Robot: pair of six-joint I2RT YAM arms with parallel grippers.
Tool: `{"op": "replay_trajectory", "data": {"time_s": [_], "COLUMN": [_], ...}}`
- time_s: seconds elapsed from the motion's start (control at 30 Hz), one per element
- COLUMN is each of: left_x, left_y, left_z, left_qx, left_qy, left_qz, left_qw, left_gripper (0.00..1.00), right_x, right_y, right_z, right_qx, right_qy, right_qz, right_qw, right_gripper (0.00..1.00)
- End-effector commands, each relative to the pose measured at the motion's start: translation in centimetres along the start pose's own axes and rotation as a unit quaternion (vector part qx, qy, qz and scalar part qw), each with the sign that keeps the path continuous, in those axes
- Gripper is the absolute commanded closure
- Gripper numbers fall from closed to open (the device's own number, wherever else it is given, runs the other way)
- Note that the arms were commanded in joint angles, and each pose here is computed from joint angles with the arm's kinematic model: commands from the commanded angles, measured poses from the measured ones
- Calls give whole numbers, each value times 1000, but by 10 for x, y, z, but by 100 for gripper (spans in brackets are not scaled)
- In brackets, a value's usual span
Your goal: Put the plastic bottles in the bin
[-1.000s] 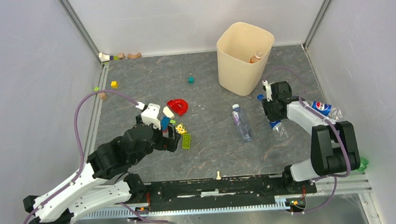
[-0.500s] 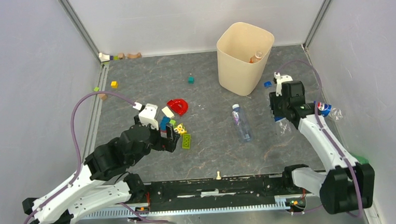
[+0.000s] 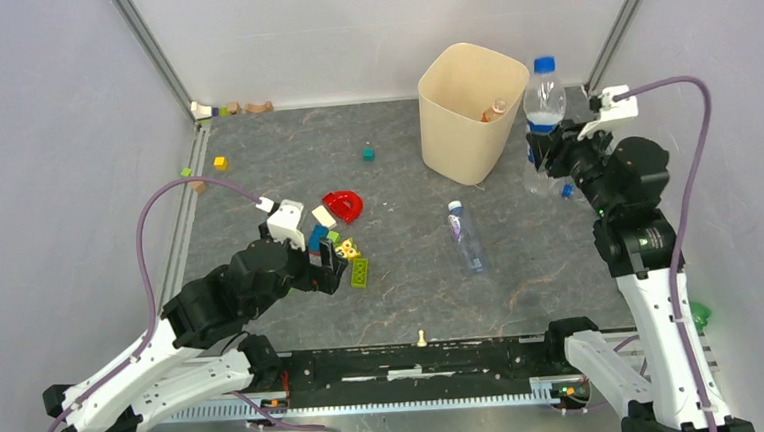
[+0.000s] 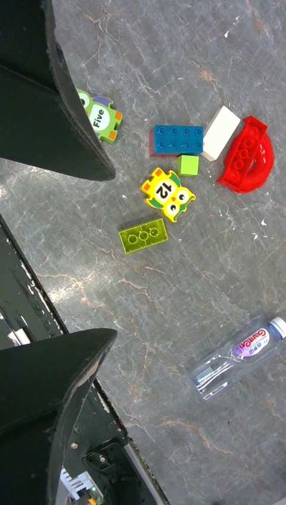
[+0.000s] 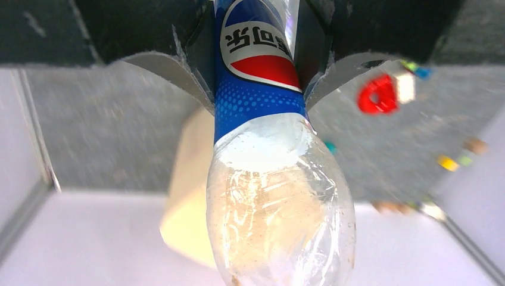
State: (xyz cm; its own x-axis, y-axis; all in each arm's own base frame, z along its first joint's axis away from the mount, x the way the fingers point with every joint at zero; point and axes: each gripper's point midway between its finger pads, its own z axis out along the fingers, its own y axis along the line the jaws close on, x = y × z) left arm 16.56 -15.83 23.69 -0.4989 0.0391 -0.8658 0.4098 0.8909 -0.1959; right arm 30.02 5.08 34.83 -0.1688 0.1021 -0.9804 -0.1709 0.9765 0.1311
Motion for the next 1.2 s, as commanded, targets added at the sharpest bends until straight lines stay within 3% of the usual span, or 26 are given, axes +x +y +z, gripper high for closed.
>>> {"op": "replay_trajectory", "data": {"time_s": [0.0,0.13,0.4,0.43,0.5,0.53,0.7,0.93,1.07,1.17], "left_x": [-4,-4,-6,-7,-7,-7,-7,-8,-5,-3], "left_y": [-4,-5,-3,-3,-1,0,3,6,6,5], "left_z": [1,2,1,1,1,1,4,4,8,13], "left_qx": [15,17,14,13,8,5,-7,-16,-19,-25], "left_qy": [-8,-8,-14,-16,-18,-19,-16,-20,-10,-1], "left_qz": [22,23,22,21,21,21,24,24,27,26], "left_qw": [1000,1000,1000,1000,1000,1000,1000,999,999,999], "left_gripper": [0,0,0,0,0,0,0,0,0,0], "right_x": [-109,-165,-201,-198,-182,-174,-135,-154,-150,-123], "right_y": [47,60,46,46,44,44,34,22,3,-10], "right_z": [-9,12,101,114,148,161,217,185,165,153], "right_qx": [-110,-144,-125,-127,-128,-131,-113,-70,-12,15], "right_qy": [-157,-223,-266,-258,-230,-218,-130,-161,-125,-78], "right_qz": [30,48,71,70,65,62,33,18,-6,-23], "right_qw": [981,963,953,955,962,965,984,984,992,997], "right_gripper": [67,67,59,53,12,2,2,2,2,2]}}
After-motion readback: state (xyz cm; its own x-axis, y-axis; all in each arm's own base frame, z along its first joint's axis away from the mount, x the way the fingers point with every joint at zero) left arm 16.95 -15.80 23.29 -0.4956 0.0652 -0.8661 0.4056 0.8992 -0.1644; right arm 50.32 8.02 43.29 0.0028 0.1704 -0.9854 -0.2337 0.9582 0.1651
